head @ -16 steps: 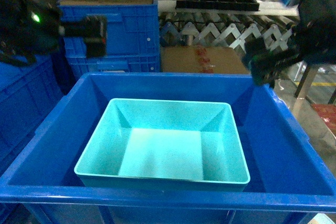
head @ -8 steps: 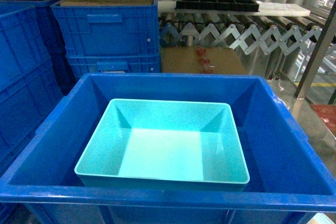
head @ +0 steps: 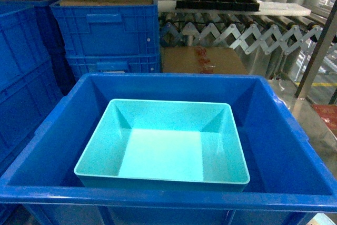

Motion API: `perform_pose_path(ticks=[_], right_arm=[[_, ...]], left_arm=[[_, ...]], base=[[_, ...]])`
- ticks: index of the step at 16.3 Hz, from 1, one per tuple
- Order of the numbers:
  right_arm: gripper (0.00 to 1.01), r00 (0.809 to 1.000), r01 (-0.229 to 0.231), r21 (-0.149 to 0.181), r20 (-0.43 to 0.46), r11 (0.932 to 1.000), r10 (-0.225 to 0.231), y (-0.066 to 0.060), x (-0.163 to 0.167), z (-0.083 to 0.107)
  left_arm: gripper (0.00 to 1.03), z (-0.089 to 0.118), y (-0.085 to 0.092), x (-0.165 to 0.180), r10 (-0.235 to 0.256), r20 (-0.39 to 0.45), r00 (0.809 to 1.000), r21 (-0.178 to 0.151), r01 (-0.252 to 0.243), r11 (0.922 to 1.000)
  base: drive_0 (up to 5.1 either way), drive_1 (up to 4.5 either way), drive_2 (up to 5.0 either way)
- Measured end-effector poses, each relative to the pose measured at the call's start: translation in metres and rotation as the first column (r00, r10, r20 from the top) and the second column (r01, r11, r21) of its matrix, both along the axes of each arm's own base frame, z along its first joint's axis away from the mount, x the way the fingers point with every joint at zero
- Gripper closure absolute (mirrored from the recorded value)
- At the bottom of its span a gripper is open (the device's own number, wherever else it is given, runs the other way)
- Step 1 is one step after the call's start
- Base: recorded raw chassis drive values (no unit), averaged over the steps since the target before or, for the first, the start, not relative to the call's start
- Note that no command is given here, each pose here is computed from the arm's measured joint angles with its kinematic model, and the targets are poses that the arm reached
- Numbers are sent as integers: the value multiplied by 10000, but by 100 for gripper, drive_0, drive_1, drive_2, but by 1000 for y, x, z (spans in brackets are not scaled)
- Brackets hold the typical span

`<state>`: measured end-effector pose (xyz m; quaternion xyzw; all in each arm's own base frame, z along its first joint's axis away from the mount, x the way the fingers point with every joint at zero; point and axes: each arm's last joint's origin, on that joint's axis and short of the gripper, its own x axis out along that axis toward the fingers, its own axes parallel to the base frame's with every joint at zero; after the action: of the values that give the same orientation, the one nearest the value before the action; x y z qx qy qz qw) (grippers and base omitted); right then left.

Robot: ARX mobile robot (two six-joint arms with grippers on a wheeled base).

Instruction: Stack blue boxes stably on right

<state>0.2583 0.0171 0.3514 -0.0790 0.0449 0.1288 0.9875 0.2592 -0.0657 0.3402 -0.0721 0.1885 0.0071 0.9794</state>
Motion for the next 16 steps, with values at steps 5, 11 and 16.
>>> perform_pose_path(ticks=[5, 11, 16], right_arm=[[24, 9737, 1876, 1011, 1115, 9770, -1985, -1, -15, -17], [100, 9622, 2468, 1525, 789, 9570, -2607, -17, -73, -111], [100, 9628, 2480, 1534, 704, 9565, -2609, -17, -103, -148]], left_arm=[[18, -7, 7, -5, 1, 2307, 9730, 179, -44, 9998], [94, -102, 44, -69, -342, 3613, 9318, 1275, -130, 9918], [101, -137, 63, -101, -403, 3612, 9316, 1288, -70, 9917]], base=[[0, 0, 0], [0, 0, 0], [0, 0, 0]])
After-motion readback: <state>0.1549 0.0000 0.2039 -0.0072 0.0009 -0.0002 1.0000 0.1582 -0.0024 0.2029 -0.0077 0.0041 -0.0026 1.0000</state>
